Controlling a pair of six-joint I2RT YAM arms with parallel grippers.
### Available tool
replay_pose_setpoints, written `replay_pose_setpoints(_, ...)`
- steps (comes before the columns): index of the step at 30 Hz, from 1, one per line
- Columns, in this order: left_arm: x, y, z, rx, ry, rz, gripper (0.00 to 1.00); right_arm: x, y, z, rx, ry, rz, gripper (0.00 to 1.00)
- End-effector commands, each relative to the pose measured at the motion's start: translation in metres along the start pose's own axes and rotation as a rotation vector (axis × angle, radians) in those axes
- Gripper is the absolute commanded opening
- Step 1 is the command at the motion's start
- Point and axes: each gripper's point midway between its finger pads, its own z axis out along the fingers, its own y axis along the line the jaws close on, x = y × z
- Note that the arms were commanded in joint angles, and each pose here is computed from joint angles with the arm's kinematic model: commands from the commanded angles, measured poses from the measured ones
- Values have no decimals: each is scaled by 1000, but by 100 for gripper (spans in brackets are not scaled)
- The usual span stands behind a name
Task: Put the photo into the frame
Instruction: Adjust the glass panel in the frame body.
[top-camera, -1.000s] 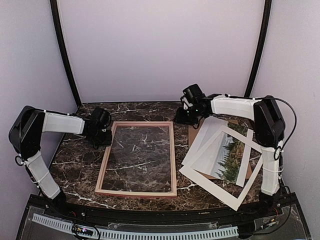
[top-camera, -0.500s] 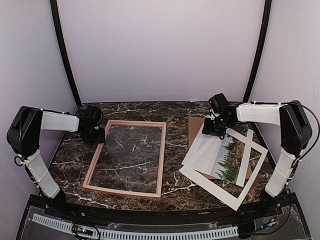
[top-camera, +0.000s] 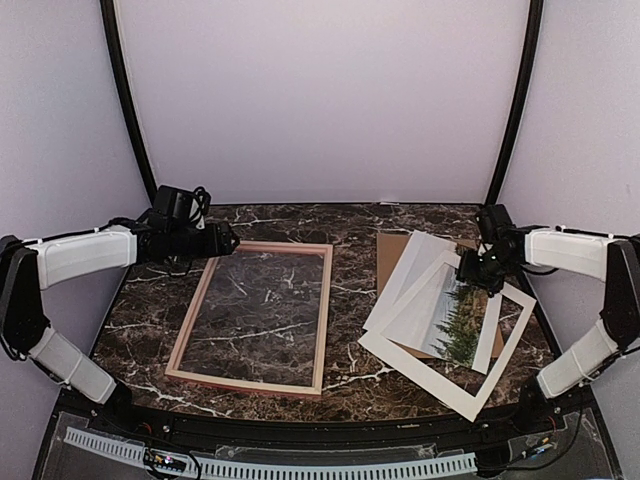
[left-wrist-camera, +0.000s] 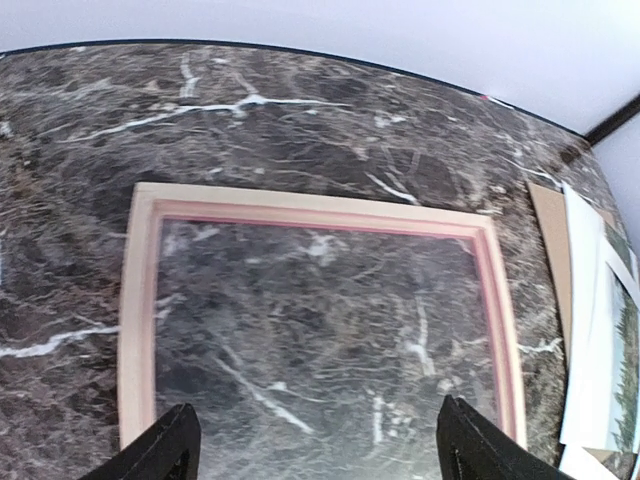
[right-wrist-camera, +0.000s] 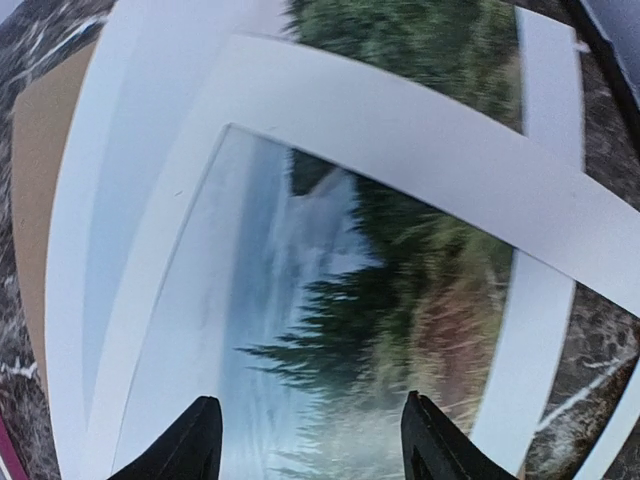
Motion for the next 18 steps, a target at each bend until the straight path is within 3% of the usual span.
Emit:
replay_pose_setpoints(1,13,-44,-8,131,7,45,85,-6,-43,-4,42,-34,115,64)
replay_pose_setpoints(5,25,-61,-2,188,35,60,85,-12,-47,4,-28,-38,178,66)
replay_pose_setpoints(11,42,-75,10,225,84,78,85,-31,-17,20,-160,-41,172,64)
replay_pose_setpoints(18,50,-80,15,237,109,83,85,-42,28,42,-204,-15,68,62)
